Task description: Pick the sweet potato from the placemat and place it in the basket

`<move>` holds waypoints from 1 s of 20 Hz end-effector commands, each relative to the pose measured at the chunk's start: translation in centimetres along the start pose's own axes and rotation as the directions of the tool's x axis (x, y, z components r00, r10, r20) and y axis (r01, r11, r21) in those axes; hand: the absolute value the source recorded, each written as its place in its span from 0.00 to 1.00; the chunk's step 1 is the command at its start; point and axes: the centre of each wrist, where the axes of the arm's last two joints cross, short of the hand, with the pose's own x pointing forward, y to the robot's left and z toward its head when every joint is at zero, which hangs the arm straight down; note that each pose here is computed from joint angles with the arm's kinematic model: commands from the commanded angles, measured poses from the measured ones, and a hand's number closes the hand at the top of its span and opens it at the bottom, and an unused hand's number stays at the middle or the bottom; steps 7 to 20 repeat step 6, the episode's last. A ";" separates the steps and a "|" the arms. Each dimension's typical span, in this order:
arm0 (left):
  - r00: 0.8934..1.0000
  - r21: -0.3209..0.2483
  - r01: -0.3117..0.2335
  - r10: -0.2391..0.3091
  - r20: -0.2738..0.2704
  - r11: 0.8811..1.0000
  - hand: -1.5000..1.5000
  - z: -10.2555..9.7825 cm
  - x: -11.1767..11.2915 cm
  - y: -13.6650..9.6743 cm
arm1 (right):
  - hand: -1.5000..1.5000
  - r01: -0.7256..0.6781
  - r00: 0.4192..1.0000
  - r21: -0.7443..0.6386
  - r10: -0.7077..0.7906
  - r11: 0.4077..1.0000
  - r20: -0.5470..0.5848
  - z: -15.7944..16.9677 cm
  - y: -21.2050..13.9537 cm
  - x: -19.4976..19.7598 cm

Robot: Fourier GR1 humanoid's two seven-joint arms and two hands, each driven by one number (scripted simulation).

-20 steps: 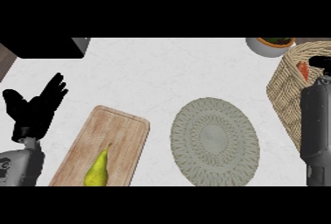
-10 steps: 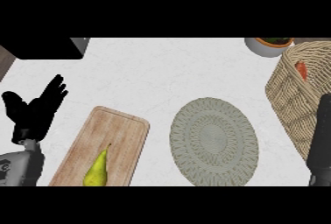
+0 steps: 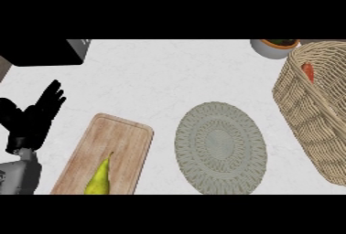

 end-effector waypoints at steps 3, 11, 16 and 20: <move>1.000 0.011 0.006 -0.006 -0.015 1.000 0.50 -0.1 -0.3 0.0 | 0.00 -0.028 0.995 0.135 0.041 0.990 -0.089 -0.8 -8.6 -2.2; 1.000 0.018 -0.002 0.002 -0.004 1.000 0.50 0.2 0.7 0.1 | 0.00 -0.077 0.992 0.165 0.092 0.983 -0.088 -0.6 -12.5 -2.4; 1.000 0.018 -0.002 0.002 -0.004 1.000 0.50 0.2 0.7 0.1 | 0.00 -0.077 0.992 0.165 0.092 0.983 -0.088 -0.6 -12.5 -2.4; 1.000 0.018 -0.002 0.002 -0.004 1.000 0.50 0.2 0.7 0.1 | 0.00 -0.077 0.992 0.165 0.092 0.983 -0.088 -0.6 -12.5 -2.4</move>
